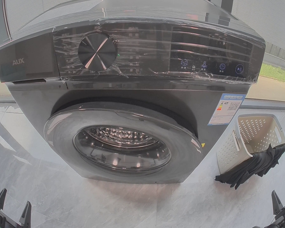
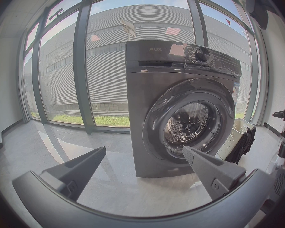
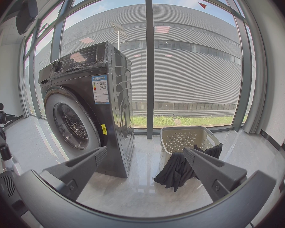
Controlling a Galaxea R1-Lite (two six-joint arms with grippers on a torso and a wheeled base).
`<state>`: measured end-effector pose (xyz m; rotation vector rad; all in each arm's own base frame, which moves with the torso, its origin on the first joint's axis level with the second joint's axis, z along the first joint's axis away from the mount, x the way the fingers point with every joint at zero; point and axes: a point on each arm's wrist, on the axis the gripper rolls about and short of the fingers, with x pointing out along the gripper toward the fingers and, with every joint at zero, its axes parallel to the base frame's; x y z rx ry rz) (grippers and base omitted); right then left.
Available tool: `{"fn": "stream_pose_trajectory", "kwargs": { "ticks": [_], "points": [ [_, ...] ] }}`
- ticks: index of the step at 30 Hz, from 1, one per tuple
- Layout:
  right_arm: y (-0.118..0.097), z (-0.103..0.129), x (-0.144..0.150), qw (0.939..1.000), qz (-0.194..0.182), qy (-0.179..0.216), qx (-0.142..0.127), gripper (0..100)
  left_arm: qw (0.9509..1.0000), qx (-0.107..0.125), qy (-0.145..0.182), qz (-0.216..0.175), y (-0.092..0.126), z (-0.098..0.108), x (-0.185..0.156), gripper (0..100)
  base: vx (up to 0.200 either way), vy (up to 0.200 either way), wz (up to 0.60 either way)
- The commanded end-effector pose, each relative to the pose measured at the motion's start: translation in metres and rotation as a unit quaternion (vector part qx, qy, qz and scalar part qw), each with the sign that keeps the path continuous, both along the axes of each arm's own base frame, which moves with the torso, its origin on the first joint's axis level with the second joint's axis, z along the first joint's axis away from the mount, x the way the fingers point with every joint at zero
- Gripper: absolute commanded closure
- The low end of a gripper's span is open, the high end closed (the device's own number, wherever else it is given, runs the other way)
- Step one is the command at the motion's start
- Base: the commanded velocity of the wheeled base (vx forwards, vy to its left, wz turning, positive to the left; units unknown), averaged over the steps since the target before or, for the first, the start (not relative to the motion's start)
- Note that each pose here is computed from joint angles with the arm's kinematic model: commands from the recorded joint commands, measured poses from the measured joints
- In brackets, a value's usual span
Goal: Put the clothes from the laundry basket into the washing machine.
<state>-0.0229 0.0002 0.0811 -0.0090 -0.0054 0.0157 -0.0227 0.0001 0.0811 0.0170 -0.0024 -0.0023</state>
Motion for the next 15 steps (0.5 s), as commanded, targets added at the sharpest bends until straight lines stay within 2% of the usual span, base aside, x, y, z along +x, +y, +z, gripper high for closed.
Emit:
{"fn": "stream_pose_trajectory", "kwargs": {
  "ticks": [1, 2, 14, 15],
  "points": [
    [0.0, -0.0052, 0.0001, 1.0, 0.001, 0.0, 0.0, 0, 1.0, -0.008, -0.002, -0.001, -0.0001, -0.0047, -0.0002, 0, 0.0, 0.0, 0.0],
    [0.0, -0.0052, 0.0001, 1.0, 0.001, 0.0, 0.0, 0, 1.0, -0.009, -0.002, 0.0, -0.0001, -0.0047, -0.0002, 0, 0.0, 0.0, 0.0],
    [0.0, -0.0052, 0.0001, 1.0, 0.001, 0.0, 0.0, 0, 0.9999, -0.014, -0.002, -0.003, -0.0001, -0.0047, -0.0002, 0, 0.0, 0.2, 0.0],
    [0.0, -0.0052, 0.0001, 1.0, 0.001, 0.0, 0.0, 0, 0.9999, -0.014, -0.002, -0.003, -0.0001, -0.0047, -0.0002, 0, 0.0, 0.0, 0.0]
  ]
}}
